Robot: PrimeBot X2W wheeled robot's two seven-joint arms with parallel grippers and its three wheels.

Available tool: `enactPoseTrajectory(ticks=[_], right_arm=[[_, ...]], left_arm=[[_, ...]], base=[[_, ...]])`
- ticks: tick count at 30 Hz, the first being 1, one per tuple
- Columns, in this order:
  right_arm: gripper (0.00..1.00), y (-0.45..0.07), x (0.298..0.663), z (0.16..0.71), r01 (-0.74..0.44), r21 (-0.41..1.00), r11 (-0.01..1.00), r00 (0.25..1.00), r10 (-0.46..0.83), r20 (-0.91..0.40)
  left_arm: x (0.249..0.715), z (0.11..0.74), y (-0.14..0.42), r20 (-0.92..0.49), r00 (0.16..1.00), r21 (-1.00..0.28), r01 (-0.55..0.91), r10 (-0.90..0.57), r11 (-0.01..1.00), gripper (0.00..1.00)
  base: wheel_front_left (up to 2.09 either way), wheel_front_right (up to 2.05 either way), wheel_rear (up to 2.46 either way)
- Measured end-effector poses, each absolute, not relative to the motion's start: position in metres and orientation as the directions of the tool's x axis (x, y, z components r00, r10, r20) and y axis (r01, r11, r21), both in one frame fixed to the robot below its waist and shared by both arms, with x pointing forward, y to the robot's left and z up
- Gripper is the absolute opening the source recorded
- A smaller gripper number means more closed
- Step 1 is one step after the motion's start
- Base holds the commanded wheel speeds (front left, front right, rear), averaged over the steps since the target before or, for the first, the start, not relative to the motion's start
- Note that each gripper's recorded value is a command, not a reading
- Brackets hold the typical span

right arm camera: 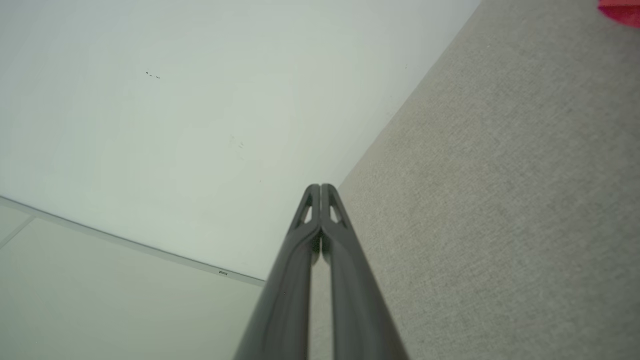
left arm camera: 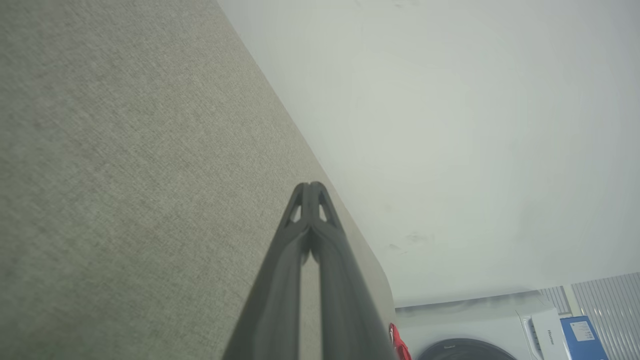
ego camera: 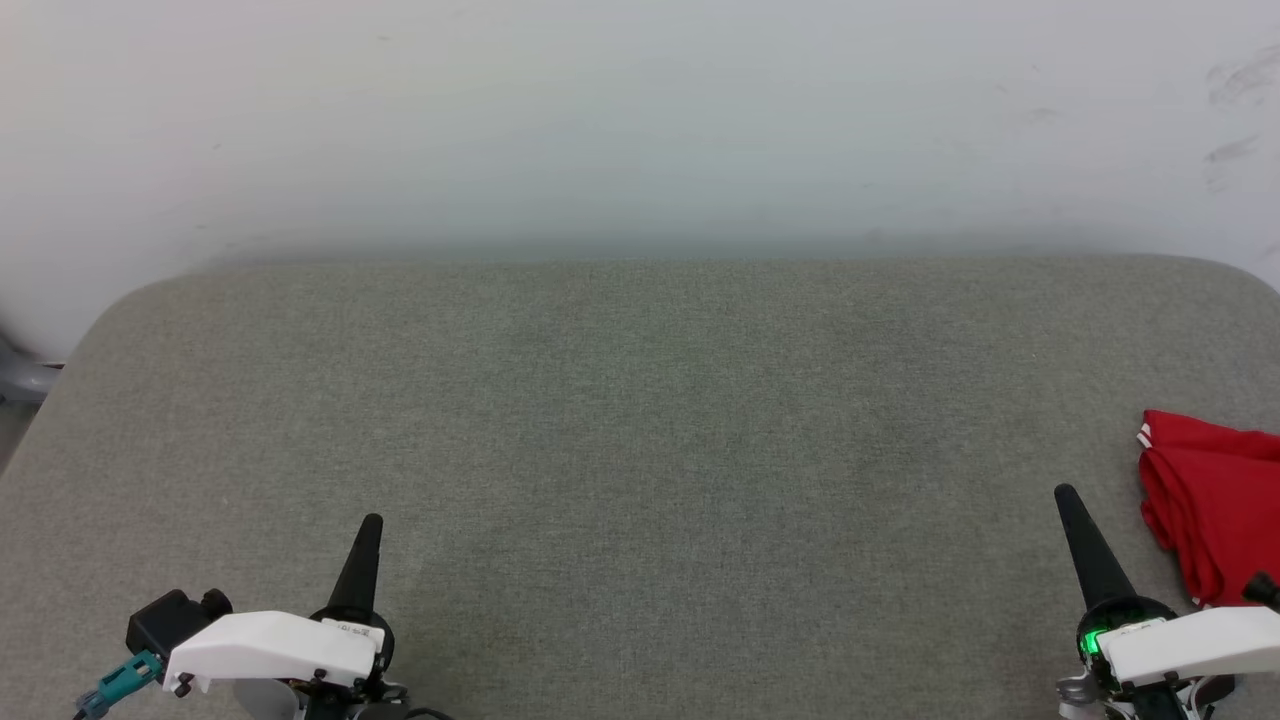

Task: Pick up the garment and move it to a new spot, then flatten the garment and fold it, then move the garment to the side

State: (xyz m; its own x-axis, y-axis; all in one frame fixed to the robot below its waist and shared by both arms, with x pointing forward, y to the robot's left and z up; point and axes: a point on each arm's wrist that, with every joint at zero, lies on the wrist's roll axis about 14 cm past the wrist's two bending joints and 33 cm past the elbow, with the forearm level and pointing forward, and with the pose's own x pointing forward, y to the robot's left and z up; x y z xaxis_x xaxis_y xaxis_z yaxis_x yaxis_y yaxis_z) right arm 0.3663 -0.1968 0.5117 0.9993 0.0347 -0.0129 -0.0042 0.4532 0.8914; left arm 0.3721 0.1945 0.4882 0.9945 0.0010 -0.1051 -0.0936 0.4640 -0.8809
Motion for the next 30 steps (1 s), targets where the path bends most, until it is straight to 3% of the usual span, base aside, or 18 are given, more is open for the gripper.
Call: enactPoseTrajectory(ticks=[30], right_arm=[[0.0,-0.198,0.378,0.508,0.005,0.98,0.198,1.0,0.017,-0.008]], left_arm=[[0.382,0.498,0.197,-0.058,0.998,-0.978,-0.055,-0.006,0.202,0.0]], base=[[0.0,0.0,0.0]])
